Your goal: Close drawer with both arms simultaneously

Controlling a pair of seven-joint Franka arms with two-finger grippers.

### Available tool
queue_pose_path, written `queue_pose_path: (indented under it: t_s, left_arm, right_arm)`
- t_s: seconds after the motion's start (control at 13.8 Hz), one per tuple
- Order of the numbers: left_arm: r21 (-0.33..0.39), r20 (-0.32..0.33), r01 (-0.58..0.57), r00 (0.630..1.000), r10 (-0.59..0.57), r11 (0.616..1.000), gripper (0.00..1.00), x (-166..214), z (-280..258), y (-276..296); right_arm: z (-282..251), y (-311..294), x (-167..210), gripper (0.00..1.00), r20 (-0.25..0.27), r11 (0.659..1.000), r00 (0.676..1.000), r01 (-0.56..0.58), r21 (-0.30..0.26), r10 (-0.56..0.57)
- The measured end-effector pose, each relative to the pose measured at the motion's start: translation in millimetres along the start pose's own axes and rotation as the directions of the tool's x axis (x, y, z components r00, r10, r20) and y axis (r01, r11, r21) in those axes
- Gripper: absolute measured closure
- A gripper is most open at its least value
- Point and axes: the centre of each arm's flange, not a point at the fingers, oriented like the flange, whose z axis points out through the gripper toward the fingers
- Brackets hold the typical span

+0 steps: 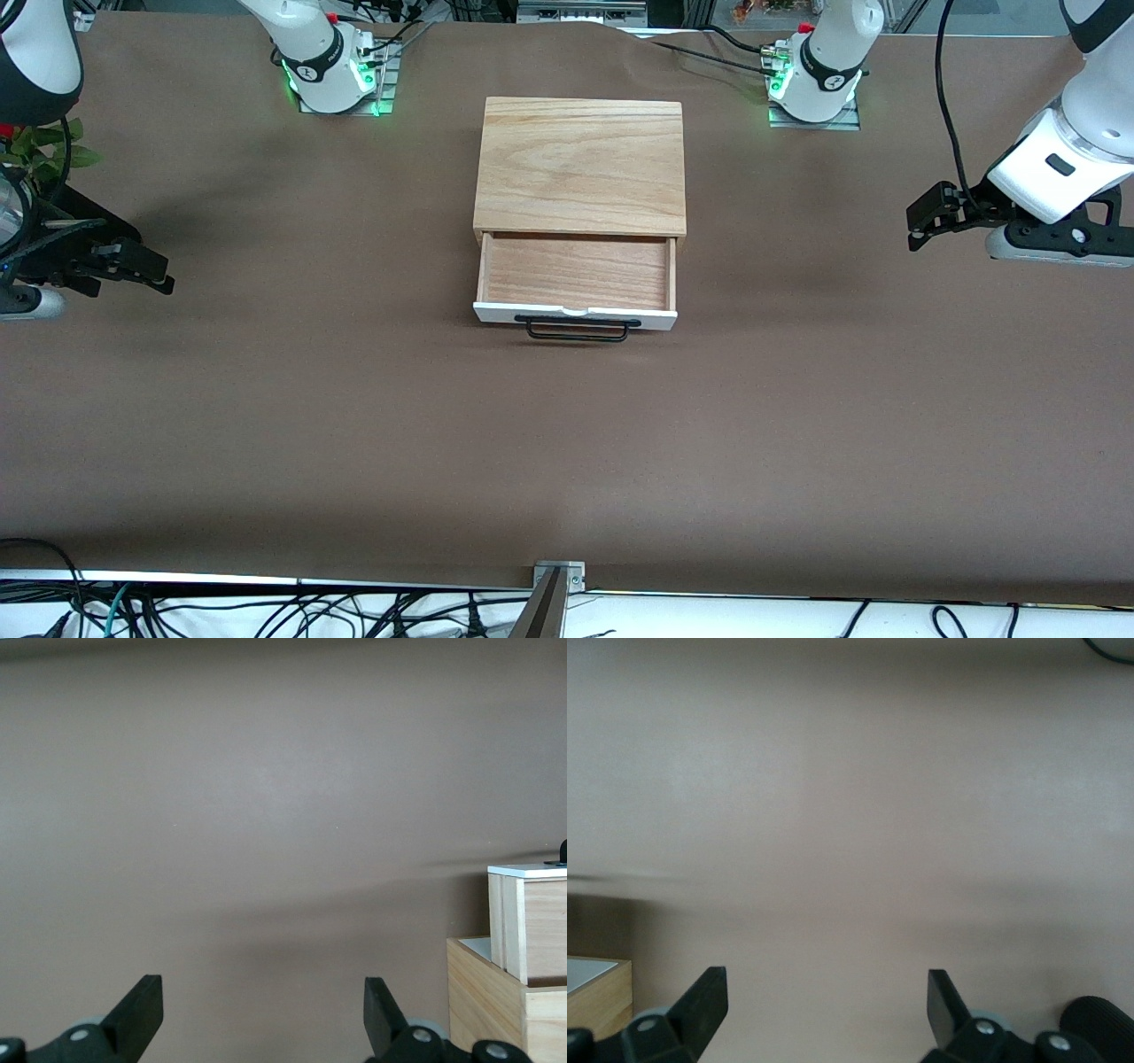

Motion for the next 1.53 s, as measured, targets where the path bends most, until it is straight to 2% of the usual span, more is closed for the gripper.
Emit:
queue_pose_path:
  t_s: [0.44,0.73,1.09,1.31,1.53]
  left_arm:
    - [-0.001,0.01,0.006,1.0,-0.006,1.0,0.0,2.5,5.8,-3.6]
    - [-0.013,0.037,-0.05,0.998,0.051,0.999,0.0,7.1,21.5,28.6]
    - [-0.121,0.122,-0.123,0.983,0.138,0.985,0.0,30.3,92.9,107.7]
    - [-0.158,0.104,-0.08,0.99,0.097,0.984,0.0,52.0,126.9,151.2]
    - [-0.183,0.053,-0.025,0.998,0.035,0.983,0.0,68.2,156.8,181.4]
  right_arm:
    - [13.7,-18.0,7.4,0.0,0.004,1.0,1.0,0.029,0.005,-0.029]
    - [47.6,-67.4,26.2,0.0,-0.019,0.995,0.995,0.098,0.025,-0.097]
    - [99.6,-137.2,45.6,0.0,-0.066,0.981,0.987,0.156,0.114,-0.149]
    - [146.3,-200.2,51.6,0.0,-0.104,0.966,0.972,0.224,0.131,-0.211]
    - [183.5,-247.6,50.9,0.0,-0.134,0.955,0.969,0.232,0.186,-0.21]
